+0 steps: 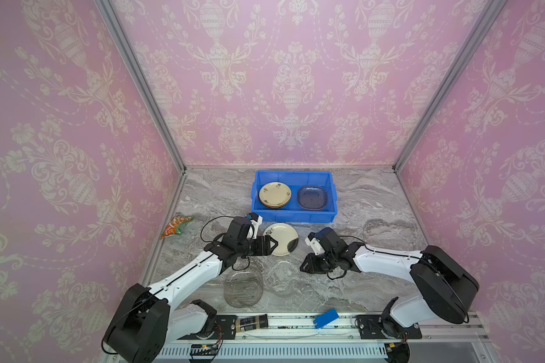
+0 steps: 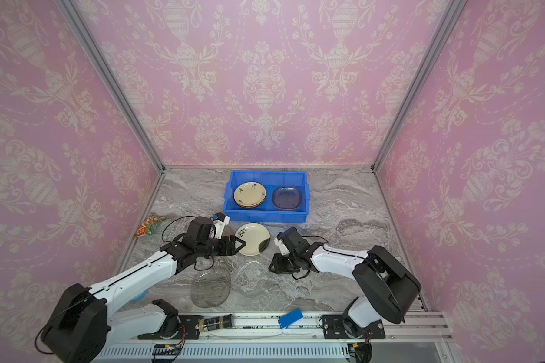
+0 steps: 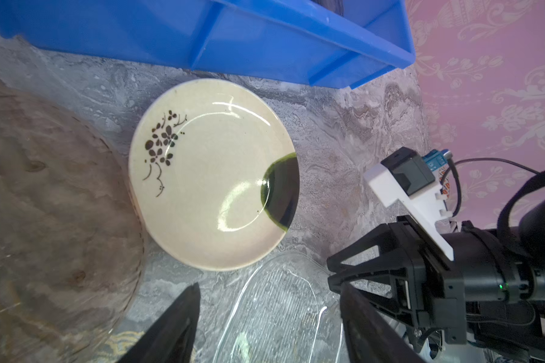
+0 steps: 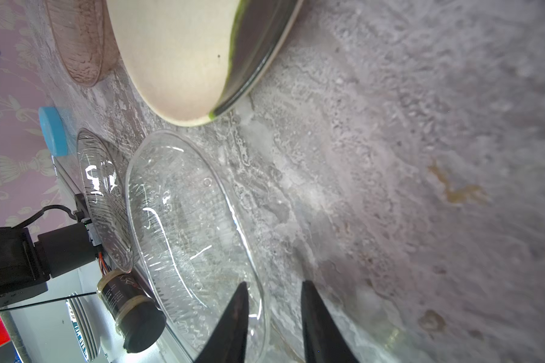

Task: Place the plates into the plastic bin on the countertop

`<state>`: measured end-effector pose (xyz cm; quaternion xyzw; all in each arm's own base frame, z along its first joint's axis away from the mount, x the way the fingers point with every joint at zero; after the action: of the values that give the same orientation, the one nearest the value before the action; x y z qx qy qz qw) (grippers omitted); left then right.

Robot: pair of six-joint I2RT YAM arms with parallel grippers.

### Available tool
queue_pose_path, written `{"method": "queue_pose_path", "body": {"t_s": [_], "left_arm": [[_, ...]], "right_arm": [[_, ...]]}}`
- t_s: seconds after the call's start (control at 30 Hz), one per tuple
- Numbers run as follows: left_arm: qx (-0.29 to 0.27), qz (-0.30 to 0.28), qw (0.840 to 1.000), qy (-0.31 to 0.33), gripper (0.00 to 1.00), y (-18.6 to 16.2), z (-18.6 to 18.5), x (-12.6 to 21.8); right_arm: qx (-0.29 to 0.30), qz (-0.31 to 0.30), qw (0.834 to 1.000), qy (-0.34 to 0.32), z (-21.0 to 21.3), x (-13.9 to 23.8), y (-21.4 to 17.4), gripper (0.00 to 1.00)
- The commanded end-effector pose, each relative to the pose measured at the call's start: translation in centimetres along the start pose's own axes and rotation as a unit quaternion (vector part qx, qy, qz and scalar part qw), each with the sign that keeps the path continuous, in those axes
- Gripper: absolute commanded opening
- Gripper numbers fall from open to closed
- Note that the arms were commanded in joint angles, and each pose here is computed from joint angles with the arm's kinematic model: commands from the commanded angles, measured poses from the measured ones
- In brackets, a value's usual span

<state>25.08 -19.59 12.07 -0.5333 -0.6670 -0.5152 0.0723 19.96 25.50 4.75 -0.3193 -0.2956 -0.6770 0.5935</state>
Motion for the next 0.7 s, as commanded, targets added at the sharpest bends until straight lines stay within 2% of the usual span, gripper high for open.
{"method": "queue_pose_path", "body": {"t_s": [0.0,0.17,0.3,0.67], "left_arm": [[0.007,-0.005,1.0,-0.008,0.72,0.0,0.0,-0.6],[0.013,-0.008,1.0,-0.016,0.72,0.2,-0.1,-1.1],[0.008,-0.006,1.0,-0.013,0.72,0.3,0.0,-1.2],[-0.002,-0.007,1.0,-0.015,0.72,1.3,-0.3,-1.5]], "right_arm": [[-0.003,0.007,1.0,0.004,-0.1,-0.6,-0.3,0.28],[-0.014,0.013,1.0,0.007,-0.5,-1.5,-0.5,0.2],[-0.017,0.02,1.0,0.005,-0.7,-2.2,-0.9,0.17],[-0.007,0.001,1.0,-0.01,-0.8,-0.4,-1.0,0.0]]}}
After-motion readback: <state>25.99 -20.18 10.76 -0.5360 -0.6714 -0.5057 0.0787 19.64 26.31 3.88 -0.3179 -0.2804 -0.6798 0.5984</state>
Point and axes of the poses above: each gripper's point midway between its finger pads, its own x axis back along the fingers, its own z axis along the line the jaws close on, y = z × x, the point moved 2 cm from there along x, back along the fingers, and after that the axes turned 15 degrees about -x, right-handed, at the moved point
